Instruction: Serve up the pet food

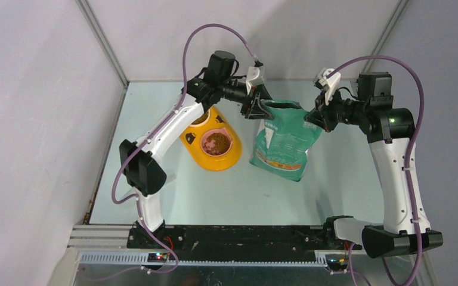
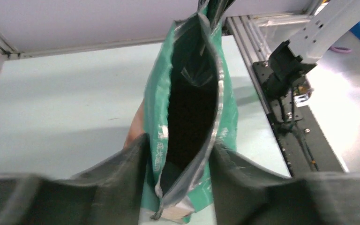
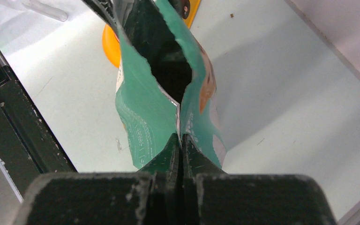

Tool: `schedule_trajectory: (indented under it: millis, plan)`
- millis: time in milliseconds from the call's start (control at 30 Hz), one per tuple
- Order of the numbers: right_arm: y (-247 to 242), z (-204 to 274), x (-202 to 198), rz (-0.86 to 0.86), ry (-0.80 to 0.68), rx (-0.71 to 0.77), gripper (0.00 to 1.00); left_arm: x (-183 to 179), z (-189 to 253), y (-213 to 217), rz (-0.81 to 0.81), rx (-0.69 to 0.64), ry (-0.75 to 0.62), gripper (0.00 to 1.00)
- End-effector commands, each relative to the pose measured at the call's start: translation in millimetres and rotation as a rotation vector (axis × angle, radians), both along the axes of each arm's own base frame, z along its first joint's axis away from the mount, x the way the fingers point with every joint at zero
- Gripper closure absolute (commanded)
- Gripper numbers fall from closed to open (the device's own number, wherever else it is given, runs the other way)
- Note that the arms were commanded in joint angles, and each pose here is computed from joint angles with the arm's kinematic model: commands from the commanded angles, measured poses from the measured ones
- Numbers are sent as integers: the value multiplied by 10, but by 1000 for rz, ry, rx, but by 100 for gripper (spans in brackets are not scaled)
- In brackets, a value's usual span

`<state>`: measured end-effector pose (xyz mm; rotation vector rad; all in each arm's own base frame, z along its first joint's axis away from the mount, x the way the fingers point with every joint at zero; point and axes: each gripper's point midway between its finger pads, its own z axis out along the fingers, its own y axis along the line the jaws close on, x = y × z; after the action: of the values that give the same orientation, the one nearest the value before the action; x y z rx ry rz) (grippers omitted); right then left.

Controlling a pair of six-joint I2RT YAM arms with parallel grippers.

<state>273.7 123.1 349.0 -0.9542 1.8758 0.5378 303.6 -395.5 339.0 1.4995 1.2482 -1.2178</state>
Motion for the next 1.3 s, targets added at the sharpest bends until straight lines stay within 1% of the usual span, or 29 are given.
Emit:
schedule_trajectory:
  millis: [0,33,67,100,133,167,200,233,267,300,333,367,400,433,467,500,567,600,700,833,900,967,1000,1033,1067,1100,1167,1233,1267]
  plan:
    - [61,408,53,34,-186,30,100,-147,269,-1,-53,-52,-20,61]
    - [58,409,58,32,-188,28,100,-160,279,4,-56,-54,-15,68]
    - [50,401,66,29,-185,25,100,-196,288,24,-59,-55,12,82]
    - [44,416,71,28,-192,20,100,-191,328,21,-59,-72,8,90]
    - [37,403,77,27,-187,15,100,-224,333,65,-45,-70,60,97]
    - [28,442,95,27,-199,7,100,-182,429,52,-32,-109,37,99]
    - [16,466,98,26,-204,3,100,-192,419,106,21,-102,124,100]
    - [-20,540,140,11,-219,4,100,-115,432,116,58,-135,129,100]
    - [-35,579,156,2,-224,7,100,-115,581,163,129,-156,202,100]
    - [-55,620,189,-5,-231,11,100,-77,660,183,168,-181,210,100]
    - [-37,628,188,6,-234,11,100,-62,731,232,223,-191,251,100]
    - [12,609,174,34,-229,16,100,-91,777,264,240,-192,263,100]
    - [104,549,136,77,-220,10,96,-116,784,276,241,-188,279,100]
    - [159,500,133,97,-207,4,84,-165,789,289,240,-179,292,100]
    - [287,446,79,145,-196,-3,78,-192,765,299,243,-165,309,100]
    - [345,390,88,162,-181,-10,66,-225,774,304,240,-161,307,100]
    - [520,325,78,209,-168,-15,54,-267,752,320,239,-144,298,100]
    - [610,274,81,230,-155,-22,51,-285,716,331,240,-127,303,100]
    - [784,214,115,269,-144,-36,49,-330,710,357,229,-108,259,100]
    - [865,165,231,281,-125,-46,53,-439,732,405,192,-102,228,100]
    - [872,163,272,288,-128,-58,59,-479,736,435,179,-94,197,100]
    - [864,116,273,302,-120,-77,68,-478,723,464,186,-81,166,100]
    - [862,95,266,309,-114,-83,77,-481,690,480,193,-65,168,100]
    - [843,79,234,321,-109,-97,83,-484,668,496,192,-53,150,100]
    - [831,73,213,326,-107,-102,96,-472,676,506,193,-51,120,100]
    - [802,55,187,331,-100,-110,99,-471,640,521,199,-37,119,100]
    - [763,84,132,329,-107,-110,100,-442,593,537,212,-20,100,99]
    - [745,119,97,323,-123,-113,100,-433,579,528,208,-20,89,76]
    - [740,135,96,317,-133,-117,100,-422,573,517,216,-21,93,60]
